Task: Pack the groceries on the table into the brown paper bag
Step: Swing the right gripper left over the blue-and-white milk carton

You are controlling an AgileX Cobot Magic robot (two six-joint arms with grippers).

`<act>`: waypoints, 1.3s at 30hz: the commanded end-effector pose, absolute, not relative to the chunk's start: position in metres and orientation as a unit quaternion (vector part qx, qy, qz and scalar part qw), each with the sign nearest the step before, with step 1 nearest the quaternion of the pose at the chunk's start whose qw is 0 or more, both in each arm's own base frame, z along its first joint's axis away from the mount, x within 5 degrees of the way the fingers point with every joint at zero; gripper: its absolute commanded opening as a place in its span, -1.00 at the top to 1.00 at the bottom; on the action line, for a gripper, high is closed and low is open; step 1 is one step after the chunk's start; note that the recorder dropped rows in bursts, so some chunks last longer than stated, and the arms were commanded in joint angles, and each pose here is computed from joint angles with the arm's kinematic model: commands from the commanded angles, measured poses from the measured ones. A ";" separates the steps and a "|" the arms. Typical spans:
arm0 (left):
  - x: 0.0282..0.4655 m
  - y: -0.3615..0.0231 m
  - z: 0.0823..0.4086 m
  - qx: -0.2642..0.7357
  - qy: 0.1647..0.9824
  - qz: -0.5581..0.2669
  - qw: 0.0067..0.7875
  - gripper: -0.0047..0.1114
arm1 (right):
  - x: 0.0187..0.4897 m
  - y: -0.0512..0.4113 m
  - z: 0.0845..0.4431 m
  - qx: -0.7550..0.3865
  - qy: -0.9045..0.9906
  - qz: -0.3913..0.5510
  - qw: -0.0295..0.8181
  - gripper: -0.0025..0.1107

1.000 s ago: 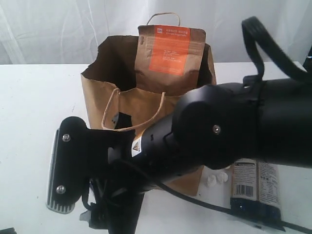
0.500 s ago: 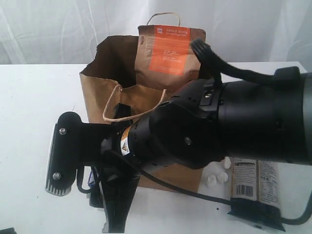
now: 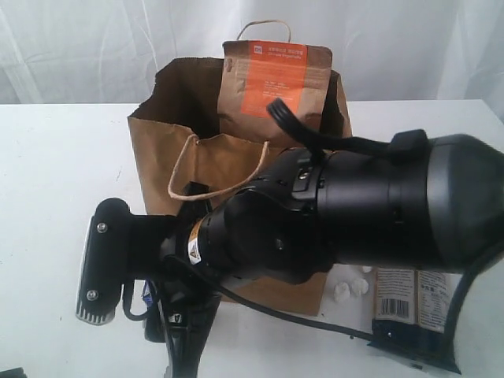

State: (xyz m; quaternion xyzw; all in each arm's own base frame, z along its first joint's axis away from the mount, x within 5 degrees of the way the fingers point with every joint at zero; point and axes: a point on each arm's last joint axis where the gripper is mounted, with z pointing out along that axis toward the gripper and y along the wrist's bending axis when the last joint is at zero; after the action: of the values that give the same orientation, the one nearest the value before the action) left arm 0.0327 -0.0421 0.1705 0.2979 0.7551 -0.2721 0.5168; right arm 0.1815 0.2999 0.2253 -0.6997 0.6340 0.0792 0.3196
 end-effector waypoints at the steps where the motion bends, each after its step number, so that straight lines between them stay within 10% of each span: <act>1: 0.032 -0.042 0.170 0.297 0.756 -0.275 0.515 0.92 | 0.186 0.304 0.226 -0.698 0.631 0.077 0.330 -0.14; 39: 0.032 -0.042 0.170 0.297 0.756 -0.275 0.515 0.92 | 0.164 0.301 0.224 -0.704 0.657 0.104 0.249 -0.14</act>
State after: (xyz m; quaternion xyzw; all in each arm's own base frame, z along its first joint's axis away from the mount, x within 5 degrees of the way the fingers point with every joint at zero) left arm 0.0327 -0.0421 0.1705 0.2979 0.7551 -0.2721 0.5168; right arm 0.1757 0.3023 0.2172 -0.7042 0.6519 0.0902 0.2665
